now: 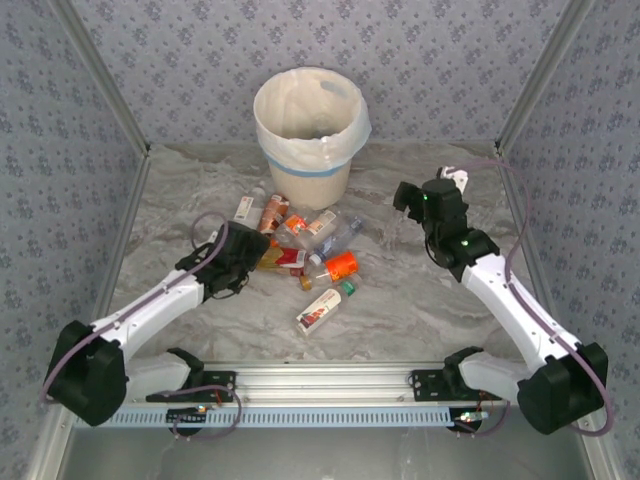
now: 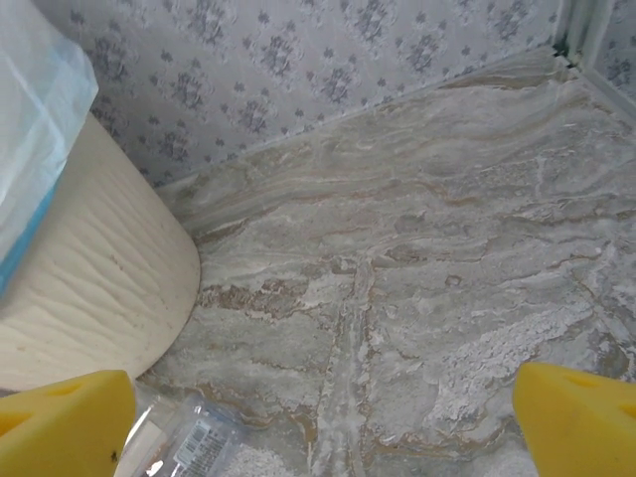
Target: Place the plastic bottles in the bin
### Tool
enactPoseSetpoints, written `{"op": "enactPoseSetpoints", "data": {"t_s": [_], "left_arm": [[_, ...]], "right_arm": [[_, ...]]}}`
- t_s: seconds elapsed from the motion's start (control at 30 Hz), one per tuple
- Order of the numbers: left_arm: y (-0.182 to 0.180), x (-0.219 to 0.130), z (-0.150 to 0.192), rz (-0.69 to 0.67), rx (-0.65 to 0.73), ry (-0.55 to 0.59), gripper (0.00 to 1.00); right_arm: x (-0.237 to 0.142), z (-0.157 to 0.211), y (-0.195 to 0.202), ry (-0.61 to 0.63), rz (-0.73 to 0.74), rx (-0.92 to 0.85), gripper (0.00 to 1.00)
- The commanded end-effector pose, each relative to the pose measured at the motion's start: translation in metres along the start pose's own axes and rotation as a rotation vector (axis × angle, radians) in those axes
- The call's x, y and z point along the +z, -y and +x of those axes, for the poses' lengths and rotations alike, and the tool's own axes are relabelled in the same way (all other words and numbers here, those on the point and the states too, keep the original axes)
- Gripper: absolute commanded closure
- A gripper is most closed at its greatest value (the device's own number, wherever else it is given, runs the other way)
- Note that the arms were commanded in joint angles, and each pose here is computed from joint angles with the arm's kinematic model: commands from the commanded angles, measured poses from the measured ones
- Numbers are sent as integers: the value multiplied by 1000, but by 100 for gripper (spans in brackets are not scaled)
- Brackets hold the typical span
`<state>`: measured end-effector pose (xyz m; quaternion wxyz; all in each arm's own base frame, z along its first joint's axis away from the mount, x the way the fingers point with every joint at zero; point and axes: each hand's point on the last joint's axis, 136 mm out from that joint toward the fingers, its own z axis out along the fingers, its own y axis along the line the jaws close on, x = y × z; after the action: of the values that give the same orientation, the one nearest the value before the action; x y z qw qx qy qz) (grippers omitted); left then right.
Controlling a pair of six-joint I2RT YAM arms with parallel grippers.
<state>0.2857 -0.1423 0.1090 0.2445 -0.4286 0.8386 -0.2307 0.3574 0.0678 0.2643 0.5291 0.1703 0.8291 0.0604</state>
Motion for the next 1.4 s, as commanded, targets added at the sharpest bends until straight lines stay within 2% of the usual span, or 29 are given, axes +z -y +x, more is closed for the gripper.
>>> {"op": "enactPoseSetpoints", "data": {"t_s": [0.0,0.13,0.43,0.6,0.67,0.8,0.93,1.03,1.13,1.2,1.37], "left_arm": [[13,4,-4,9,-105,27,0],[14,15,-3,-42,-162,34,1],[15,55,27,-116,-186,-92,1],[13,72,39,-136,-177,-121,5],[12,75,39,-142,-134,-97,7],[-1,82,40,-172,-124,-66,17],[-1,87,40,-132,-110,-61,29],[8,82,33,-95,-37,-32,36],[28,75,28,-6,75,-33,37],[32,68,22,6,126,-10,40],[37,52,10,56,183,38,43]], "right_arm": [[-11,-14,12,79,35,71,0],[-18,-19,4,119,-37,56,0],[-24,-16,6,92,-36,7,0],[-24,-16,9,91,-21,4,0],[-25,-15,7,85,-33,-11,0],[-24,-12,5,68,-39,-19,0],[-21,-11,4,64,-40,-3,0],[-21,-13,-1,71,-66,1,0],[-22,-17,-4,83,-85,6,0],[-23,-20,-6,91,-91,12,0],[-23,-22,-9,96,-104,19,0]]}}
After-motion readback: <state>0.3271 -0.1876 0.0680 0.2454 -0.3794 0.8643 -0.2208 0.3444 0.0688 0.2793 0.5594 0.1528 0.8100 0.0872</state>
